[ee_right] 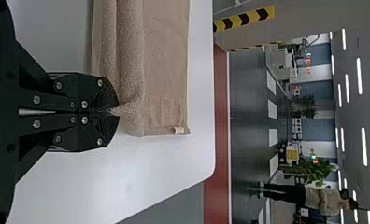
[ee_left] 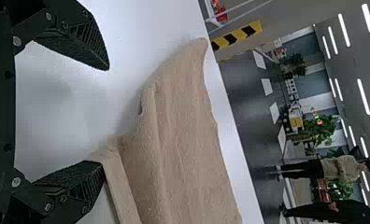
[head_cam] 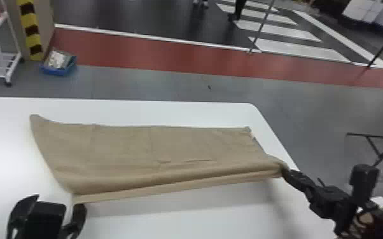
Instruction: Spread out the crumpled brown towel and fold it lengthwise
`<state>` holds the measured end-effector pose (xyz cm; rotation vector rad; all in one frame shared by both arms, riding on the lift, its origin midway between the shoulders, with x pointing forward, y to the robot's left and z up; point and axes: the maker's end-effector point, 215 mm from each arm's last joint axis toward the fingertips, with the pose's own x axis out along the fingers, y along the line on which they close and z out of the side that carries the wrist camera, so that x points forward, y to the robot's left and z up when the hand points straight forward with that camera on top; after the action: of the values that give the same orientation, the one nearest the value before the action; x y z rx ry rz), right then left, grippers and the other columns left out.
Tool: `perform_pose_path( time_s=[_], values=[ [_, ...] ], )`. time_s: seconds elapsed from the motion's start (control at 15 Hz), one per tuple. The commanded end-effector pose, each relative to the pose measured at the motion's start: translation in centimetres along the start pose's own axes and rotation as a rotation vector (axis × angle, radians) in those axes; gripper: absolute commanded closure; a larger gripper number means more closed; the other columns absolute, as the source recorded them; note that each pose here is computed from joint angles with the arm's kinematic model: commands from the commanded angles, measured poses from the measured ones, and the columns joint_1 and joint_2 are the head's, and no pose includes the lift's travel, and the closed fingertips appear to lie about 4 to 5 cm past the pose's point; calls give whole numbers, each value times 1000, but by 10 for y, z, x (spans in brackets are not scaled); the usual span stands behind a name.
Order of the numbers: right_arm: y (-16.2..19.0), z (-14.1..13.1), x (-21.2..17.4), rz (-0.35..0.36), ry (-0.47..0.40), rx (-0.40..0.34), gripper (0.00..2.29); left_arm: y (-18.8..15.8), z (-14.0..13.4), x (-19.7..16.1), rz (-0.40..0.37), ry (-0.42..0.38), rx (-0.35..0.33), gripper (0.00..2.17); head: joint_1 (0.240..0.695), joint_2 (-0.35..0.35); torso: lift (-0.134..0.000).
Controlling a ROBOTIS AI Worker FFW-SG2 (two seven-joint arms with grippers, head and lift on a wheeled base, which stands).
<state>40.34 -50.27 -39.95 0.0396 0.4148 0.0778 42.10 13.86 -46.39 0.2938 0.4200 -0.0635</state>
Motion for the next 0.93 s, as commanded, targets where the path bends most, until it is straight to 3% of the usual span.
perform_pose_path(
  time_s=[0.0, 0.47, 0.8, 0.87],
  values=[
    [-14, 14, -2, -23, -10, 29, 1450, 1, 8, -1, 1, -14, -6, 272, 695, -350, -125],
    [-10, 19, -2, -11, -20, 37, 1450, 0, 20, -7, 8, -37, 2, 272, 695, -350, -125],
    [-21, 30, -10, -28, -35, 59, 1450, 32, 24, 2, 69, -27, 12, 306, 695, -350, -125],
    [-22, 31, -12, -31, -36, 71, 1450, 39, 36, 1, 80, -46, 9, 323, 695, -350, -125]
  ],
)
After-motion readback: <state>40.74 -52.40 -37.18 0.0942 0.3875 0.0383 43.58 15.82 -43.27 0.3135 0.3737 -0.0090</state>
